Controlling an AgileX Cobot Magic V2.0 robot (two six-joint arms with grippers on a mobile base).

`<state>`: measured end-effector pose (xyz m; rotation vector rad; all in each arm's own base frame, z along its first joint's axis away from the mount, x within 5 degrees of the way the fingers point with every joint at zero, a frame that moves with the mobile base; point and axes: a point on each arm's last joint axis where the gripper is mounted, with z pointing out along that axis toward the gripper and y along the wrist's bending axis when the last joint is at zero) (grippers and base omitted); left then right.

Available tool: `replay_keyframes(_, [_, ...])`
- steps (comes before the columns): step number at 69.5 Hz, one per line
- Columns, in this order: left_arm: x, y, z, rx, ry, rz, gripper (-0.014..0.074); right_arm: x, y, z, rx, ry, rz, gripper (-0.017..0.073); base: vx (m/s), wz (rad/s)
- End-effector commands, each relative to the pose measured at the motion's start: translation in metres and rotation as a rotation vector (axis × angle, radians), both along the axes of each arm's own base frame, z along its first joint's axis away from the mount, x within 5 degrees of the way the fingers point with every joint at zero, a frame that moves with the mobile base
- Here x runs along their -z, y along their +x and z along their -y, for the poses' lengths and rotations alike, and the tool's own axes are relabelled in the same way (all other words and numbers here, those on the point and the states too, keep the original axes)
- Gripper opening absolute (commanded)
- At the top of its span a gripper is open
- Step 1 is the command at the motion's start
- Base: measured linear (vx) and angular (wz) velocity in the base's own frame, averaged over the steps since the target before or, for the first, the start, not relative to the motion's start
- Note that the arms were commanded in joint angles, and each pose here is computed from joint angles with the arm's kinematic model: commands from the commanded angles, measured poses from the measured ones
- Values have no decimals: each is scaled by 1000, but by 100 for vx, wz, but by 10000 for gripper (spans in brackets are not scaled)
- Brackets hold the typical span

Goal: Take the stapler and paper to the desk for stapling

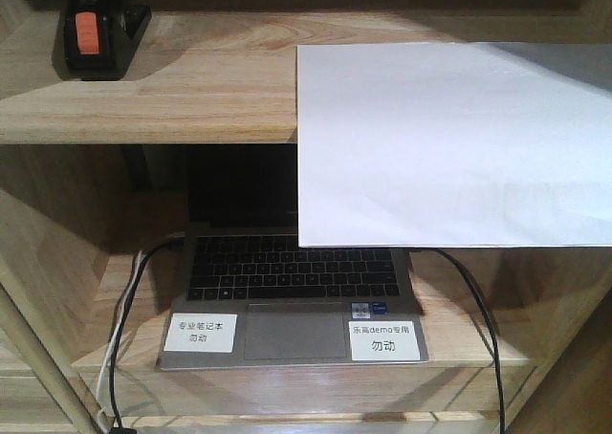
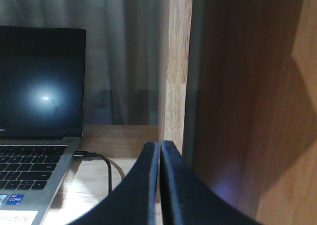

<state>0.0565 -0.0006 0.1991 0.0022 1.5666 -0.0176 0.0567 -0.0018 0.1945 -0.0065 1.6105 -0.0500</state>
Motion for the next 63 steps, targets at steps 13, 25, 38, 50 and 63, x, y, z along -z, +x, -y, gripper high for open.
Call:
replay_keyframes(13, [-4,-1,0,6,-18,82,-6,-5,-1,0,4,-8,75,-6,0,0])
replay_keyframes(25, [-4,-1,0,6,-18,82,-6,-5,-1,0,4,-8,75,-6,0,0])
replay_keyframes(38, [-4,-1,0,6,-18,82,-6,-5,-1,0,4,-8,75,-6,0,0])
replay_keyframes(50, [-4,-1,0,6,-18,82,-6,-5,-1,0,4,-8,75,-6,0,0])
replay_keyframes(63, [-4,-1,0,6,-18,82,-6,-5,-1,0,3,-8,76,-6,0,0])
